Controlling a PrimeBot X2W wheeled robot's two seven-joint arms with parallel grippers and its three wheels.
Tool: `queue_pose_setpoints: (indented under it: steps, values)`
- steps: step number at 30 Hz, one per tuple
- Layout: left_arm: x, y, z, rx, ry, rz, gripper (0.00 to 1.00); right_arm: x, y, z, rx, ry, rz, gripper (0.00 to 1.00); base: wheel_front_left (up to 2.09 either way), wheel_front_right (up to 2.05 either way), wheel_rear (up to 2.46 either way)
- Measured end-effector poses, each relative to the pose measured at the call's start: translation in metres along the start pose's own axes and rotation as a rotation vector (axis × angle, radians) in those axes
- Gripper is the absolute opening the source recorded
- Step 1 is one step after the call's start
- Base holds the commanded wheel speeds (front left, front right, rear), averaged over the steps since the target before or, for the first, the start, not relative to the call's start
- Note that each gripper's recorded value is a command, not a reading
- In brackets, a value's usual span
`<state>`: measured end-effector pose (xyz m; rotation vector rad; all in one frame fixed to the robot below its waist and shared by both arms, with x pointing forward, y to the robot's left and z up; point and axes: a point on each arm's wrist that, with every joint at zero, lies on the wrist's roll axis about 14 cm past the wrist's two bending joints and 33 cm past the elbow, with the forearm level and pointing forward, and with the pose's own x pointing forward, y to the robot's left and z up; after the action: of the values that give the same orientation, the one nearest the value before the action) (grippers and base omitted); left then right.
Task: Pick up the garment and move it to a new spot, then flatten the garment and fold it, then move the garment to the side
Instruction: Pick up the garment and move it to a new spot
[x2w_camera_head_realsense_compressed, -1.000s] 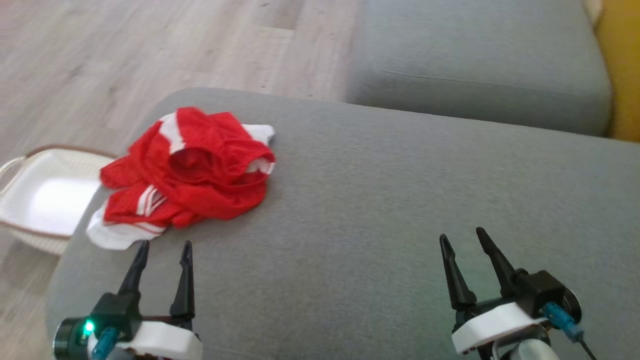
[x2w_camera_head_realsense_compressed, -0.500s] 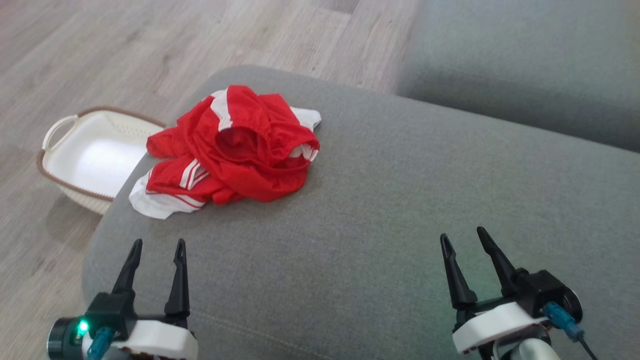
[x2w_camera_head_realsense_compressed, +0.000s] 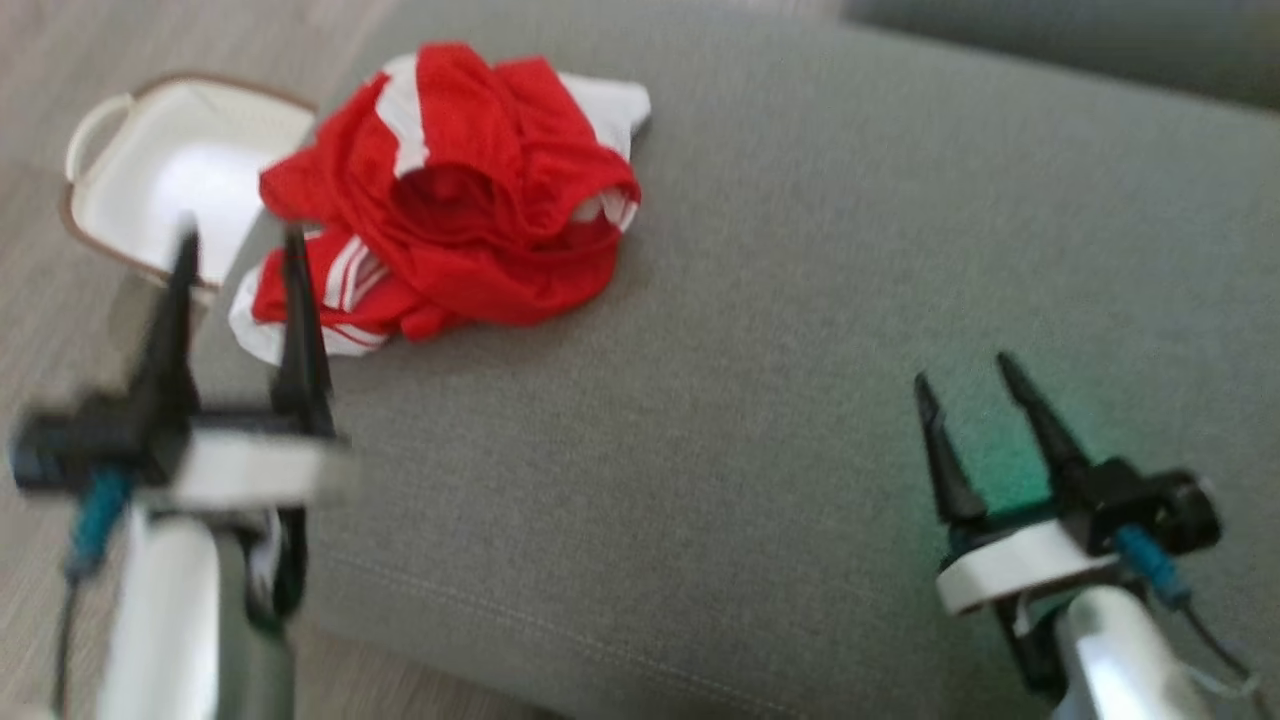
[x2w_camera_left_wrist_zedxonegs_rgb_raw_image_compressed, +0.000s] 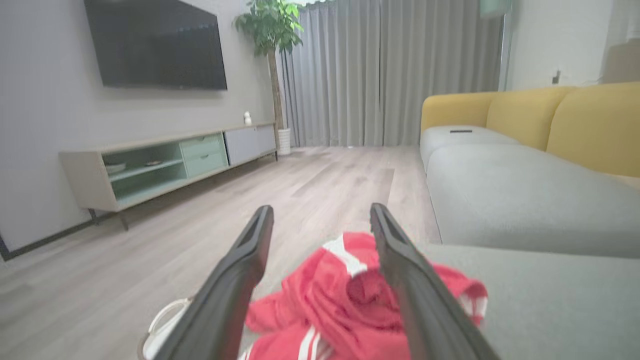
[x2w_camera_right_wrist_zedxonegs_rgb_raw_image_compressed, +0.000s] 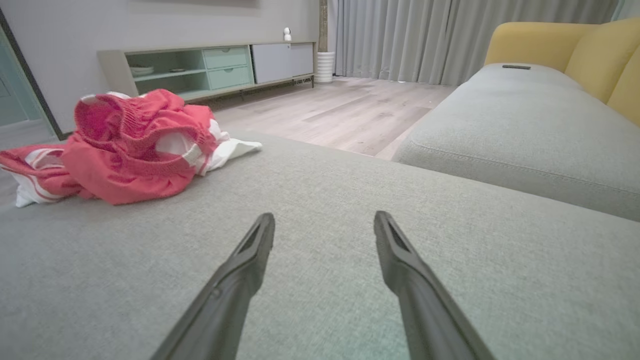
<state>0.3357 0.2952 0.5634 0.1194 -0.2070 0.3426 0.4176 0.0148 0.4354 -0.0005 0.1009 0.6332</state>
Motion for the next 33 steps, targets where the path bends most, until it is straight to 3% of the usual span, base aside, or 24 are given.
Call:
queue_pose_setpoints:
  steps: [3,9,16,24,28,29,30,33]
  values:
    - [0.038,-0.009,0.005,0.021,-0.035,-0.048,1.0,0.012,-0.015,-0.011,-0.035,0.015,0.002,1.0,0.0,0.0,0.0]
    - [0.102,-0.021,-0.027,0.083,0.04,-0.107,1.0,0.035,-0.03,-0.031,-0.048,0.027,0.016,1.0,0.0,0.0,0.0]
    - [0.153,-0.031,-0.101,0.089,0.33,-0.127,1.0,0.058,-0.057,-0.034,-0.09,-0.018,-0.004,1.0,0.0,0.0,0.0]
    - [0.135,-0.032,-0.185,0.048,0.723,-0.1,1.0,0.061,-0.079,-0.035,-0.103,-0.048,-0.048,1.0,0.0,0.0,0.0]
    - [0.121,-0.035,-0.199,0.043,0.788,-0.108,1.0,0.06,-0.082,-0.032,-0.108,-0.053,-0.058,1.0,0.0,0.0,0.0]
    - [0.121,-0.036,-0.199,0.034,0.787,-0.109,0.44,0.06,-0.084,-0.032,-0.11,-0.054,-0.061,1.0,0.0,0.0,0.0]
    - [0.122,-0.036,-0.198,0.03,0.777,-0.109,0.0,0.059,-0.085,-0.031,-0.111,-0.055,-0.065,1.0,0.0,0.0,0.0]
    - [0.126,-0.041,-0.191,0.029,0.742,-0.122,0.0,0.058,-0.087,-0.026,-0.117,-0.062,-0.073,1.0,0.0,0.0,0.0]
